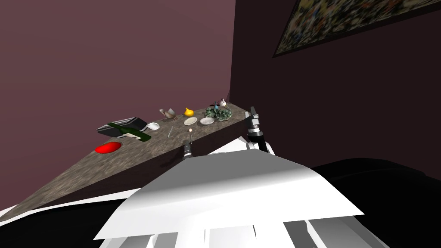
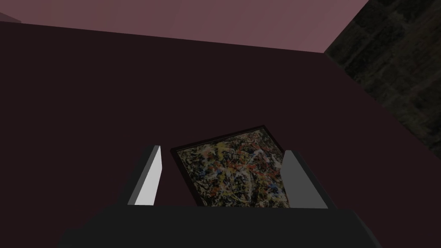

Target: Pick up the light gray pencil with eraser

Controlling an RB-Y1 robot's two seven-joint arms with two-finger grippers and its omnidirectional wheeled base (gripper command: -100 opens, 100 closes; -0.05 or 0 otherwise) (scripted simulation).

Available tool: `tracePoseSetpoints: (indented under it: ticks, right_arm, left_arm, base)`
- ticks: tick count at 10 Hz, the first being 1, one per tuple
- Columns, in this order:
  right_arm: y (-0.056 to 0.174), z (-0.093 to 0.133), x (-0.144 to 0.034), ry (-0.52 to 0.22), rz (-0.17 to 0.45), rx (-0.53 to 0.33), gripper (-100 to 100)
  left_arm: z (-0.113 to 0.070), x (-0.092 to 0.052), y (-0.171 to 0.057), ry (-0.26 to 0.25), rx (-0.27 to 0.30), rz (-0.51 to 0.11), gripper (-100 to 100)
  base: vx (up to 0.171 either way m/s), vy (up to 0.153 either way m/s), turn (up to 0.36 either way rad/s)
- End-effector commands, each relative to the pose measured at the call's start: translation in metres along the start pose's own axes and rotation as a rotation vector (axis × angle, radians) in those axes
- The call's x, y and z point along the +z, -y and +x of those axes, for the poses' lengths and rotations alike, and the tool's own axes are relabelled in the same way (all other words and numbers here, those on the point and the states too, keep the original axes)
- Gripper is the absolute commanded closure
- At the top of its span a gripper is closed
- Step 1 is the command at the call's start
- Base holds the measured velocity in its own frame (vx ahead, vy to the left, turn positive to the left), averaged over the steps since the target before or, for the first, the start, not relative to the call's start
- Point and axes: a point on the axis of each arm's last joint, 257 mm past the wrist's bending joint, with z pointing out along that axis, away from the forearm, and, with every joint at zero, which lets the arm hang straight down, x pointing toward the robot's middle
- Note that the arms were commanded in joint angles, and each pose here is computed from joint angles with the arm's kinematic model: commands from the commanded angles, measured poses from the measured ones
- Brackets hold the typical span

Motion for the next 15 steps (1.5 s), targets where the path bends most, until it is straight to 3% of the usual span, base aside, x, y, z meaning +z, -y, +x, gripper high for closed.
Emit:
tracePoseSetpoints:
  ticks: [1, 2, 3, 4, 5, 6, 7, 8, 12, 13, 14, 15]
  right_arm:
    - [0.000, 0.000, 0.000, 0.000, 0.000, 0.000, 0]
    - [0.000, 0.000, 0.000, 0.000, 0.000, 0.000, 0]
    - [0.000, 0.000, 0.000, 0.000, 0.000, 0.000, 0]
    - [0.000, 0.000, 0.000, 0.000, 0.000, 0.000, 0]
    - [0.000, 0.000, 0.000, 0.000, 0.000, 0.000, 0]
    - [0.000, 0.000, 0.000, 0.000, 0.000, 0.000, 0]
    - [0.000, 0.000, 0.000, 0.000, 0.000, 0.000, 0]
    - [0.000, 0.000, 0.000, 0.000, 0.000, 0.000, 0]
    - [0.000, 0.000, 0.000, 0.000, 0.000, 0.000, 0]
    - [0.000, 0.000, 0.000, 0.000, 0.000, 0.000, 0]
    - [0.000, 0.000, 0.000, 0.000, 0.000, 0.000, 0]
    - [0.000, 0.000, 0.000, 0.000, 0.000, 0.000, 0]
  left_arm:
    - [0.013, -0.007, -0.007, 0.012, -0.037, -0.023, -100]
    - [0.020, -0.010, -0.010, 0.018, -0.057, -0.034, -100]
    - [0.016, -0.008, -0.007, 0.014, -0.044, -0.026, -100]
    - [0.017, -0.008, -0.008, 0.014, -0.046, -0.027, 0]
    - [0.016, 0.003, -0.004, 0.023, -0.045, -0.029, -100]
    - [0.016, 0.009, -0.003, 0.028, -0.045, -0.029, -100]
    - [0.016, 0.005, -0.004, 0.025, -0.047, -0.026, -100]
    - [0.016, 0.006, -0.004, 0.025, -0.046, -0.028, 100]
    - [0.016, 0.005, -0.005, 0.025, -0.046, -0.031, 100]
    - [0.016, 0.005, -0.005, 0.025, -0.046, -0.031, 0]
    - [0.017, -0.006, -0.007, 0.016, -0.046, -0.027, 100]
    - [0.016, -0.001, -0.006, 0.019, -0.045, -0.029, 100]
  base:
    - [0.041, -0.040, 0.015]
    - [0.028, -0.029, 0.012]
    - [0.011, -0.014, 0.003]
    - [0.000, 0.000, 0.000]
    - [0.005, 0.015, -0.065]
    - [0.009, 0.037, -0.065]
    - [0.005, 0.019, -0.013]
    - [0.000, 0.000, 0.000]
    - [0.000, 0.000, 0.000]
    - [0.000, 0.000, 0.000]
    - [-0.006, -0.020, 0.075]
    - [-0.007, -0.016, 0.029]
